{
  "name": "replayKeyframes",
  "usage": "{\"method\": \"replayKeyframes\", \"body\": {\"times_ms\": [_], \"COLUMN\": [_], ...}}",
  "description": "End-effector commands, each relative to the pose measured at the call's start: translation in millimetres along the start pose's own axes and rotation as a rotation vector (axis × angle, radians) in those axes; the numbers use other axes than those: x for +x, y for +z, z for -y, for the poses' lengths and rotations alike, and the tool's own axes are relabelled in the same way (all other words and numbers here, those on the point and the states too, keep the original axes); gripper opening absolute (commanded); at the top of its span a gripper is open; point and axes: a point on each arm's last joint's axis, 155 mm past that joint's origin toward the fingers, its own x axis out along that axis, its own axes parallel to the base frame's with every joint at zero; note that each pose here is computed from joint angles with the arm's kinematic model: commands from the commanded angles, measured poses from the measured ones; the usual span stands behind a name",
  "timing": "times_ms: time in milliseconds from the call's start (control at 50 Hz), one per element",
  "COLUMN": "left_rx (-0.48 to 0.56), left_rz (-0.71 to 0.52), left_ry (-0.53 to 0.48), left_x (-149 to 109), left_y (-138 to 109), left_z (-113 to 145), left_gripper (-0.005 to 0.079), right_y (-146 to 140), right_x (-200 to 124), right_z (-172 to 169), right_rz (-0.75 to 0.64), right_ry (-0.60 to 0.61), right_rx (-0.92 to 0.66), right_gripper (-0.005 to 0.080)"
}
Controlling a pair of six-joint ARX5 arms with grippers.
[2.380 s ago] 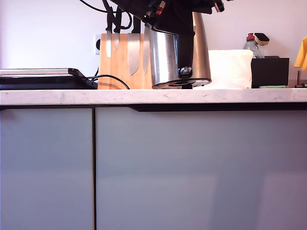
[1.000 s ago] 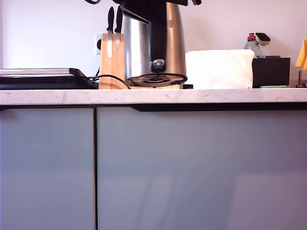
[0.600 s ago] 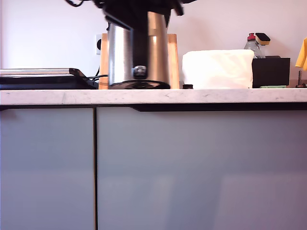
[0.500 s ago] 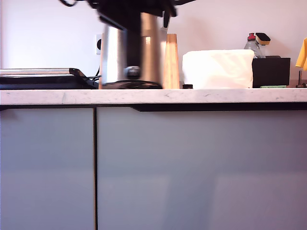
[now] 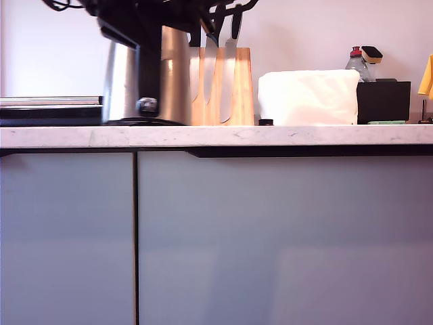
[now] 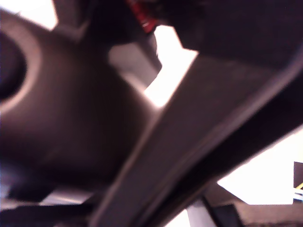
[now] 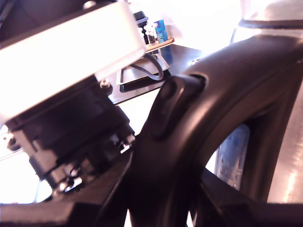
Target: Pick up the kettle and place it to the side
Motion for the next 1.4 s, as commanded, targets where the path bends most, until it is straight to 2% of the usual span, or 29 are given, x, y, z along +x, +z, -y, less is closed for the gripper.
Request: {"method": "replayKeyframes", "body": {"times_ms": [0,220,340,500,760,1100,1260,1380], "left_rx": [-0.038,-0.106,-0.188,-0.249,-0.274,-0.404,-0.419,-0.457], "left_rz": [0.047,0.023,-0.001,0.067,0.117,0.115,0.111,0.101], "left_ry": [0.311,0.282,0.210,0.121,0.111,0.016,0.012,0.001], "left_x": [-91,-91,-82,-77,-76,-48,-45,-46], "left_y": [-2,-21,-41,-48,-56,-94,-100,-110], "left_z": [-67,-69,-66,-68,-83,-98,-102,-102], "left_gripper": [-0.0021,-0.0021,-0.0021,-0.0021,-0.0021,-0.0021,-0.0021,-0.0020], "right_y": [43,38,34,27,26,12,-4,-11], "right_x": [-22,-14,-13,-13,-14,-15,-13,-13], "right_z": [-2,-7,-6,0,14,24,32,31], "right_rz": [0.081,0.072,0.059,0.031,0.026,-0.028,-0.075,-0.102], "right_ry": [-0.007,0.004,-0.004,-0.032,-0.102,-0.152,-0.179,-0.177], "right_rx": [-0.135,-0.125,-0.113,-0.102,-0.095,-0.093,-0.062,-0.064], "right_gripper": [-0.0012,-0.0012,-0.0012,-0.0012,-0.0012,-0.0012,-0.0010,0.0024]}}
